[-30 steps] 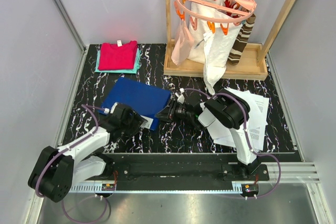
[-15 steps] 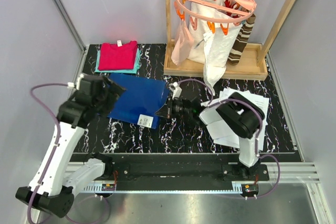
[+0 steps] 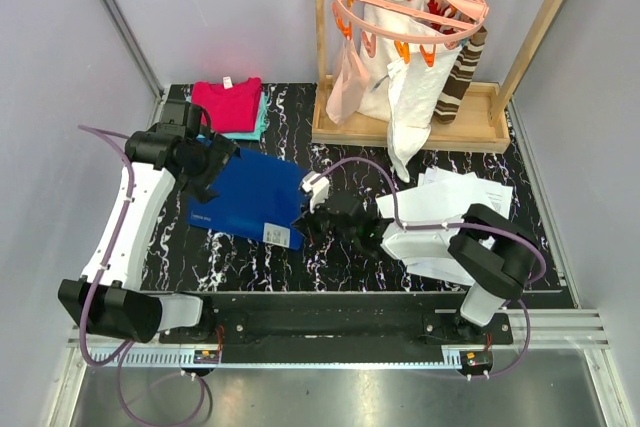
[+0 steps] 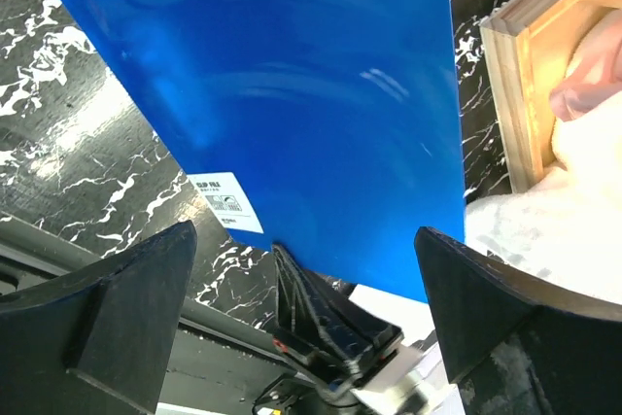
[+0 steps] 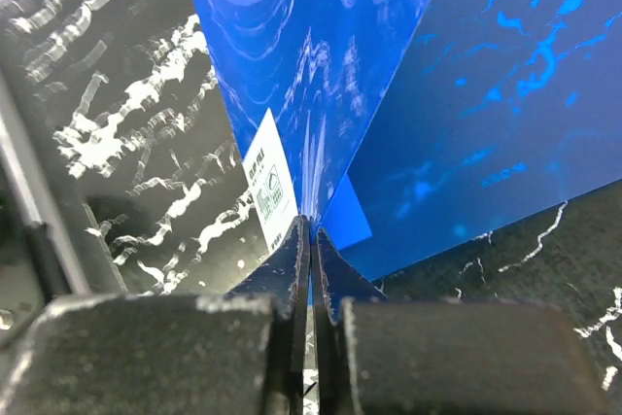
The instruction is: Put the files into the folder
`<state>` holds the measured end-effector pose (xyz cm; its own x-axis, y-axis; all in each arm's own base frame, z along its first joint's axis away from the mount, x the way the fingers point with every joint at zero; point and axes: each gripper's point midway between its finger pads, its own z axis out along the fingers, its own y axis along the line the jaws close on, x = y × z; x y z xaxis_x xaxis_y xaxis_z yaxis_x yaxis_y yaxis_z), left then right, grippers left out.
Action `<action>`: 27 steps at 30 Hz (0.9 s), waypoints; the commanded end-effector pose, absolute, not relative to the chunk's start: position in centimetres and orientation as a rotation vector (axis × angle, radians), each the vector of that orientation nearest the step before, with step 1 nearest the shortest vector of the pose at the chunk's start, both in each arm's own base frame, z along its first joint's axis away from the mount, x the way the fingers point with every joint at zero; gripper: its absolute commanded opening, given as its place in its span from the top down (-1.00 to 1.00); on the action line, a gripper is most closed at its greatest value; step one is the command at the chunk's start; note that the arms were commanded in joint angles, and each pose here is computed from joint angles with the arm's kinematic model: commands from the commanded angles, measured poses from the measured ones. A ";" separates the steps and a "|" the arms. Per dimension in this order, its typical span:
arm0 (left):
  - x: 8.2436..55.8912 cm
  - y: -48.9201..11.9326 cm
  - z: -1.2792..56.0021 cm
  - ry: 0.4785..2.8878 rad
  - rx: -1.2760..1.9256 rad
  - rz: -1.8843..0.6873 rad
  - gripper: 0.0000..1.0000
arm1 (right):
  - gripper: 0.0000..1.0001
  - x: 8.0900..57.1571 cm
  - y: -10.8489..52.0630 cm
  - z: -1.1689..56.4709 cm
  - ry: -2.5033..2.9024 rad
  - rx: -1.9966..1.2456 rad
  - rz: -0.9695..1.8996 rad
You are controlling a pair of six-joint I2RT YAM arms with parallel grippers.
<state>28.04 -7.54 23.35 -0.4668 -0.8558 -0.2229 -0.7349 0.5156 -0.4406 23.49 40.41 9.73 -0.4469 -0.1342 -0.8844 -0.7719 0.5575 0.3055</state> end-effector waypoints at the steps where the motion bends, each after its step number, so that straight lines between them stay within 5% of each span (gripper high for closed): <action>1: 28.8 -7.5 23.5 2.330 -1.349 -0.395 -0.98 | 1.00 23.7 39.8 10.9 1.813 -0.797 0.719; 16: 30.4 -7.5 21.7 2.351 -1.189 -0.179 -0.93 | 1.00 21.1 41.2 10.9 1.697 -0.916 0.522; 21: 29.2 -6.3 20.3 2.367 -0.997 -0.088 -0.25 | 0.95 20.9 41.3 10.9 1.708 -0.905 0.519; 26: 28.1 -5.8 18.6 2.426 -0.504 -0.070 0.66 | 0.32 19.7 40.3 11.0 1.767 -0.836 0.591; 27: 27.7 -5.8 19.4 2.391 -0.463 -0.100 0.73 | 0.03 19.6 40.0 12.0 1.764 -0.807 0.614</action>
